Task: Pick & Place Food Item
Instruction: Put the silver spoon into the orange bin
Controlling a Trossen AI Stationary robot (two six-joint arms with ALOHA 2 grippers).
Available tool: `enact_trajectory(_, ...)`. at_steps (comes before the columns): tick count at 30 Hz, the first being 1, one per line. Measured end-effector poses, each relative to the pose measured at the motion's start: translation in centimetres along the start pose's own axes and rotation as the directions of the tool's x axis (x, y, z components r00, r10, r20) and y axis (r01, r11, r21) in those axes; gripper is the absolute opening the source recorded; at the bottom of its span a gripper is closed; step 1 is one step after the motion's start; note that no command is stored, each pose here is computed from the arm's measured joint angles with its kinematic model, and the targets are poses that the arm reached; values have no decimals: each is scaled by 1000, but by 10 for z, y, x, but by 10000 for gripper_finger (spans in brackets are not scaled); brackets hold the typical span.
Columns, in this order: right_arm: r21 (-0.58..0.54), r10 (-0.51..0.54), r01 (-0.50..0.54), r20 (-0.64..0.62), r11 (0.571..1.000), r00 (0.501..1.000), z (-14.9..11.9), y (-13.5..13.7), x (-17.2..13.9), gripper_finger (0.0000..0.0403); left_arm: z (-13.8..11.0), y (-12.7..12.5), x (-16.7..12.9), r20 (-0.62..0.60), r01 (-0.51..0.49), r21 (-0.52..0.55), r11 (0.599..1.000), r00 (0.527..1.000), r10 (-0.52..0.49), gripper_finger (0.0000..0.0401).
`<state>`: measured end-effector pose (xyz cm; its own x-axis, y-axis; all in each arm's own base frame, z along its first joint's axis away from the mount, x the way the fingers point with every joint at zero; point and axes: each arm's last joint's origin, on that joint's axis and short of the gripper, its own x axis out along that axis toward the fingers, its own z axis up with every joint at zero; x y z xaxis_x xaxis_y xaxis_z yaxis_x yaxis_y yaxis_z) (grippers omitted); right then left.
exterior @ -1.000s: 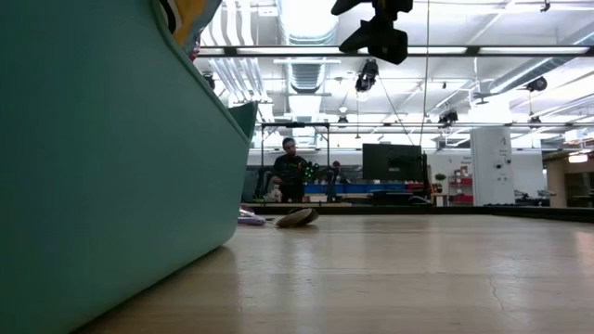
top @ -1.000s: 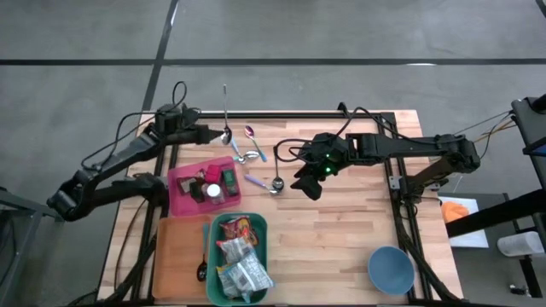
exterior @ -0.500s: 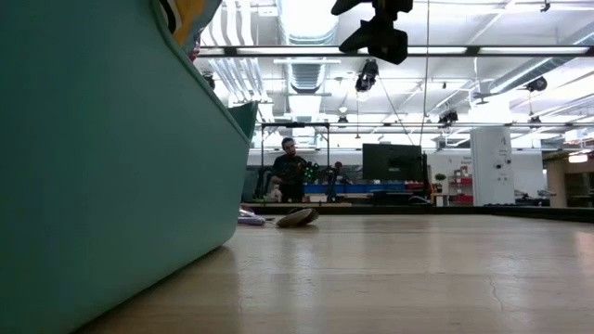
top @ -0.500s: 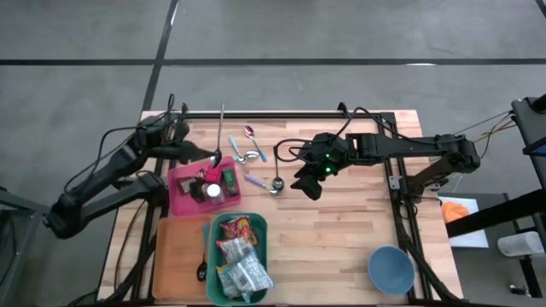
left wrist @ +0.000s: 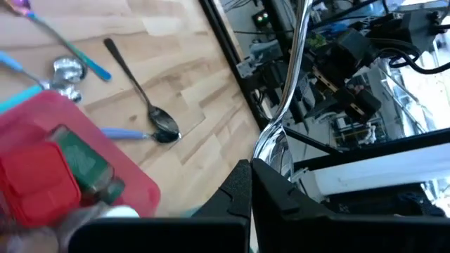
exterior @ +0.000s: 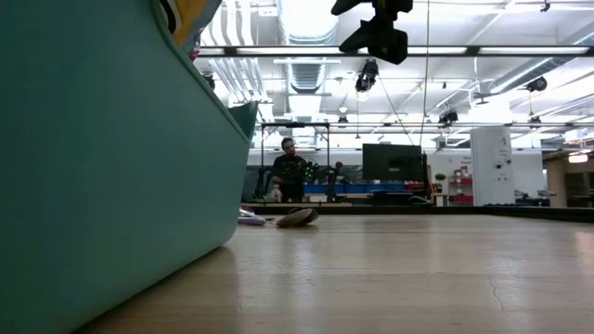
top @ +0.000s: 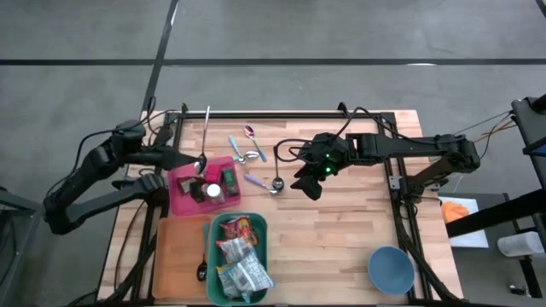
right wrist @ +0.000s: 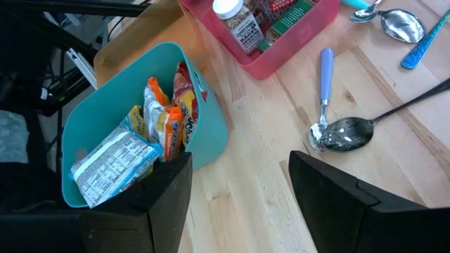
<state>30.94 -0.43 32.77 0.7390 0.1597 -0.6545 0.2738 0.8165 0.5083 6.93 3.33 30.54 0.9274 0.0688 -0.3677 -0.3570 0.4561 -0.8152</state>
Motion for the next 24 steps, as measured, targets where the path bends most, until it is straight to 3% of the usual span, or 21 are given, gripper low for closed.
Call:
enact_trajectory(7,0,0,0,0,1000,1000,0,0,0,233,-10,-14,-9,-56,-55,-118,991,997,49,0)
enact_trajectory(14,0,0,0,-1,1000,1000,0,0,0,233,-16,-30,-15,-126,-99,-137,986,989,82,0)
enact_trajectory(24,0,0,0,-1,1000,1000,0,0,0,233,-44,-47,14,-366,-234,-124,964,914,175,0)
